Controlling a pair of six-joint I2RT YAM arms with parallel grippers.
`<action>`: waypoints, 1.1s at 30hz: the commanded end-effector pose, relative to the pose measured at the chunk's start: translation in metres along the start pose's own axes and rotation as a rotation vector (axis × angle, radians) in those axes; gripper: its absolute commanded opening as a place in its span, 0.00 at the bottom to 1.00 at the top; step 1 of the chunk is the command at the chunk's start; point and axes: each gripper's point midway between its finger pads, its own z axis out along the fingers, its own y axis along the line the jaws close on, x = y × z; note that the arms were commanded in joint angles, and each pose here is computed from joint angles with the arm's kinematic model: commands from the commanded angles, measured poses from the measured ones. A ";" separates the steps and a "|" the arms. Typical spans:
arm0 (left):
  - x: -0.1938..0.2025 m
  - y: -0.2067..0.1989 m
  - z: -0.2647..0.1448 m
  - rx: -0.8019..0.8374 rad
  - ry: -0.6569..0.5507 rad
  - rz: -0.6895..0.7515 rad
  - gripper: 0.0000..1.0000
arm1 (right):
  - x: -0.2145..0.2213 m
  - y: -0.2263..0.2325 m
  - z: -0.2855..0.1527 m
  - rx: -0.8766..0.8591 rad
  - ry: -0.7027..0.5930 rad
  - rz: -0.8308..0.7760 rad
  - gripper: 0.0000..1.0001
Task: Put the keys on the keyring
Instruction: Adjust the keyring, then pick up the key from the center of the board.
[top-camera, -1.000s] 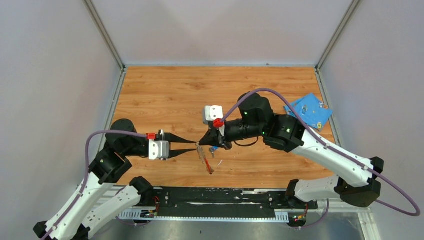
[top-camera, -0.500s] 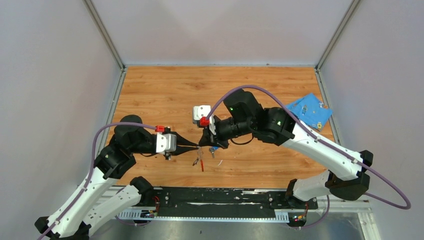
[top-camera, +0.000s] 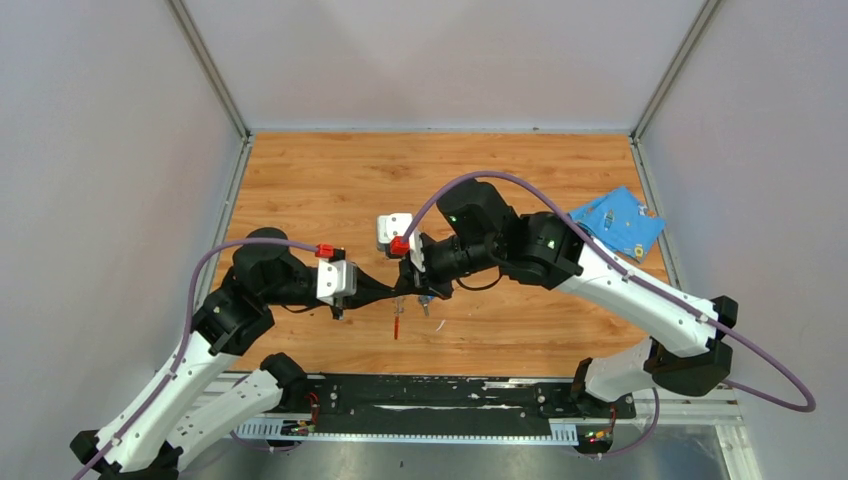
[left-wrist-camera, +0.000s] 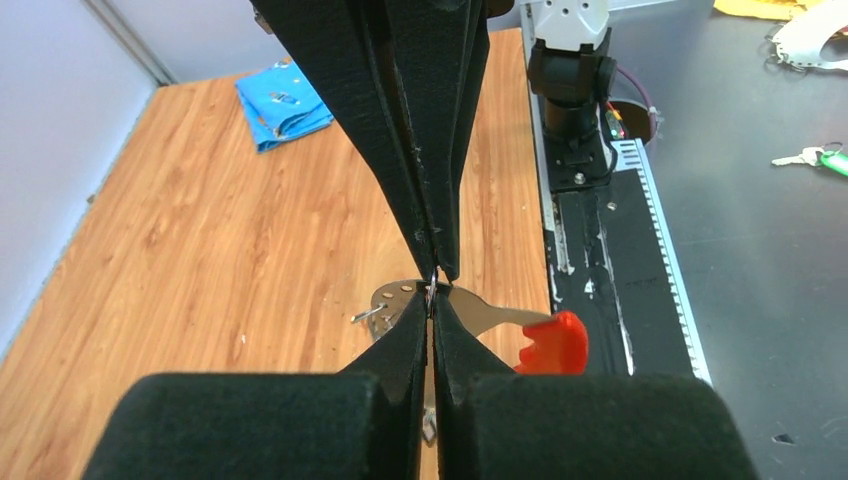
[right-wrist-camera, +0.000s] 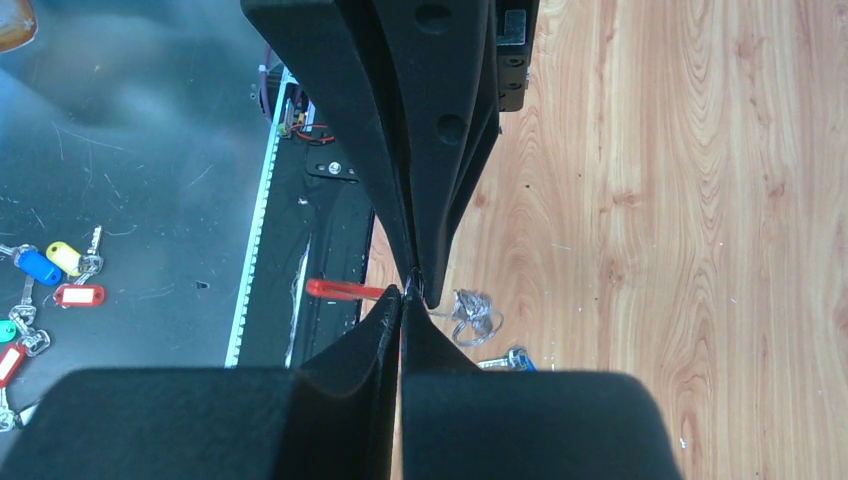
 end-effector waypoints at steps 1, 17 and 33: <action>-0.007 -0.001 -0.001 0.010 -0.004 -0.004 0.00 | -0.011 0.005 0.002 -0.018 -0.018 -0.021 0.00; -0.001 -0.020 -0.011 0.116 -0.059 0.566 0.00 | -0.035 0.004 -0.054 0.211 -0.375 -0.207 0.62; -0.011 0.004 -0.014 -0.052 -0.060 0.470 0.00 | -0.017 -0.005 -0.046 0.267 -0.390 -0.134 0.57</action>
